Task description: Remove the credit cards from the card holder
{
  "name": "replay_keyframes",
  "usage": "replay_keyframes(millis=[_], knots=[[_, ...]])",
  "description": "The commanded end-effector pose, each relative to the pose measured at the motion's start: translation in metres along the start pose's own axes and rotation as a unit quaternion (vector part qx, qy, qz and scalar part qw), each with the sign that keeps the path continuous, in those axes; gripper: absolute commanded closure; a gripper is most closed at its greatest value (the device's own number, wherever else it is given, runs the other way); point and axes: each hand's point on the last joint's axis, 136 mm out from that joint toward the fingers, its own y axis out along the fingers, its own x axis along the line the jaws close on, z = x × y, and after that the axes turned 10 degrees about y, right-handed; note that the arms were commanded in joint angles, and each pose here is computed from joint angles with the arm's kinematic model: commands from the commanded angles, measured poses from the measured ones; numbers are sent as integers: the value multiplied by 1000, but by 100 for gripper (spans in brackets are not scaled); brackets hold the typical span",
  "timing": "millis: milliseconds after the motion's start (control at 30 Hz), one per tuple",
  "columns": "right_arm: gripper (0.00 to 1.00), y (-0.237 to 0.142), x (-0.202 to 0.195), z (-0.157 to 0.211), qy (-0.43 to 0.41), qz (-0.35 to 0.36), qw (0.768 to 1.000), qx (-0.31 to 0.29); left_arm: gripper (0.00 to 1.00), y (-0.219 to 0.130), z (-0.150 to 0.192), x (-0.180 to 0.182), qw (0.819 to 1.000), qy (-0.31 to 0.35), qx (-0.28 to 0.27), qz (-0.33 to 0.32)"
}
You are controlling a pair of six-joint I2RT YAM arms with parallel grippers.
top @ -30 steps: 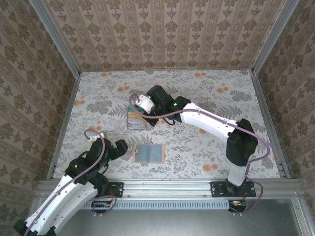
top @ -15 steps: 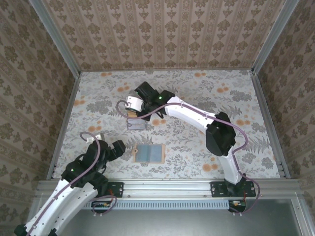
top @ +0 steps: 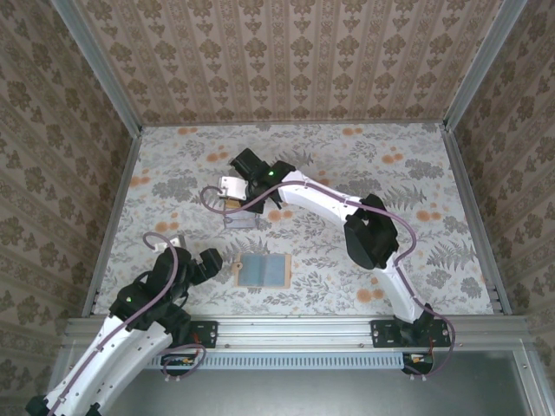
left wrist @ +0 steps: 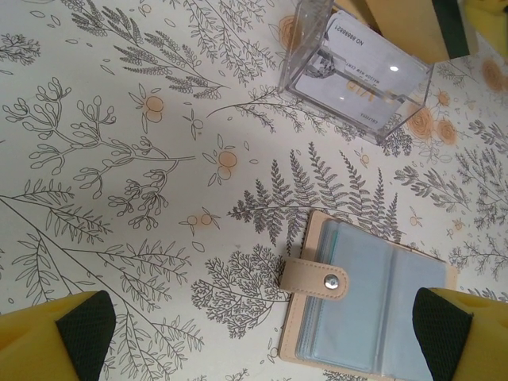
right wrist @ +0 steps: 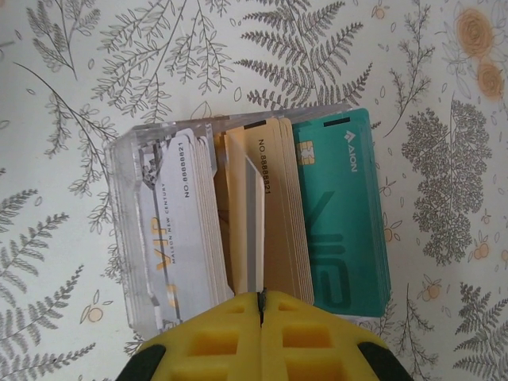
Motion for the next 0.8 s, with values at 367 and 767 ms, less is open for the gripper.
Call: replay_keyframes(millis=[367, 767], knots=[[81, 12, -20, -7, 8, 39, 999, -1, 0, 2, 1, -1, 1000, 2, 1, 6], [68, -34, -23, -17, 135, 48, 988, -55, 0, 5, 2, -13, 999, 16, 5, 36]])
